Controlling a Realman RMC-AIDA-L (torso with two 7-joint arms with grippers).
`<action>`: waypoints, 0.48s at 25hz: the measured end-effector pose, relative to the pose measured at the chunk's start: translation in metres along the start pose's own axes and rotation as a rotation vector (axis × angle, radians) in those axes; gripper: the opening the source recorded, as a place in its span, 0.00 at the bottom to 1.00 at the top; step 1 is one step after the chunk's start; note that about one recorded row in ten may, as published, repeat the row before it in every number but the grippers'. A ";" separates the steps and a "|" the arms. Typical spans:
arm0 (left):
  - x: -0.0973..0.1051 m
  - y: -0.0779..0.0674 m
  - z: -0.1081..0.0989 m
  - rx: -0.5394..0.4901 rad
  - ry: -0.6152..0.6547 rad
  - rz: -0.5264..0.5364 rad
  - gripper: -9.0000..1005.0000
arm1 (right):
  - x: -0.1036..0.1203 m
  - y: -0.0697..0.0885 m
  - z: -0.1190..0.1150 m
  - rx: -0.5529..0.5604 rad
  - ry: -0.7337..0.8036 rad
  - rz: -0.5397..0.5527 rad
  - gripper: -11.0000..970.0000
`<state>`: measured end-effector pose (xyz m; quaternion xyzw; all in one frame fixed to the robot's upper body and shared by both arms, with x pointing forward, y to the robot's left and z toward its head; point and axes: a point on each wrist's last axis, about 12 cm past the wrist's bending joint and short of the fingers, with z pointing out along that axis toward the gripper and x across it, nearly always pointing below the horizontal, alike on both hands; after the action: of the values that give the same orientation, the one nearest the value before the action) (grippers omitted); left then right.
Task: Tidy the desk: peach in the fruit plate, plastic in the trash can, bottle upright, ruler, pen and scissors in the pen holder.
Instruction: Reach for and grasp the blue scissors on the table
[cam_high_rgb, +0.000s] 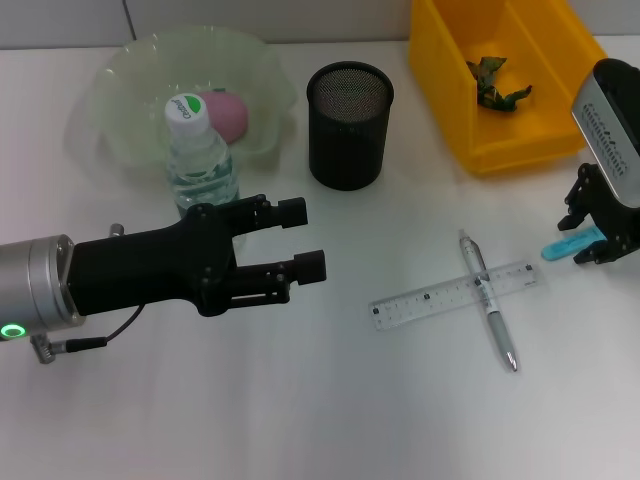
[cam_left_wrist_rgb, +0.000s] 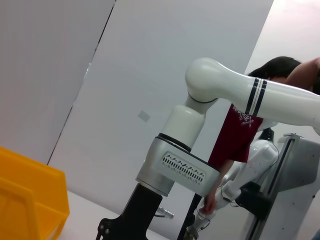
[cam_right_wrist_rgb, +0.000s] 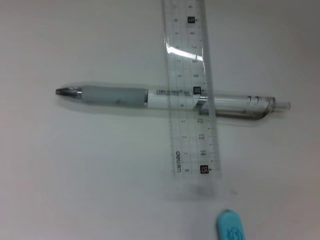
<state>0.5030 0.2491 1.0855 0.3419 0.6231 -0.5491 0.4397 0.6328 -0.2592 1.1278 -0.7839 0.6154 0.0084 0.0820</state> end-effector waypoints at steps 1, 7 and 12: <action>0.000 0.000 0.000 0.000 0.000 0.000 0.78 | 0.000 0.000 0.000 0.000 0.004 -0.001 0.43; 0.000 0.000 0.001 0.002 -0.002 -0.001 0.78 | -0.001 -0.003 -0.001 0.006 0.010 -0.008 0.42; 0.000 0.000 0.001 0.002 -0.002 -0.001 0.78 | -0.003 -0.003 0.000 0.001 0.010 -0.016 0.41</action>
<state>0.5027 0.2478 1.0852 0.3413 0.6222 -0.5504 0.4398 0.6355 -0.2557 1.1287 -0.7887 0.6096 0.0036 0.0794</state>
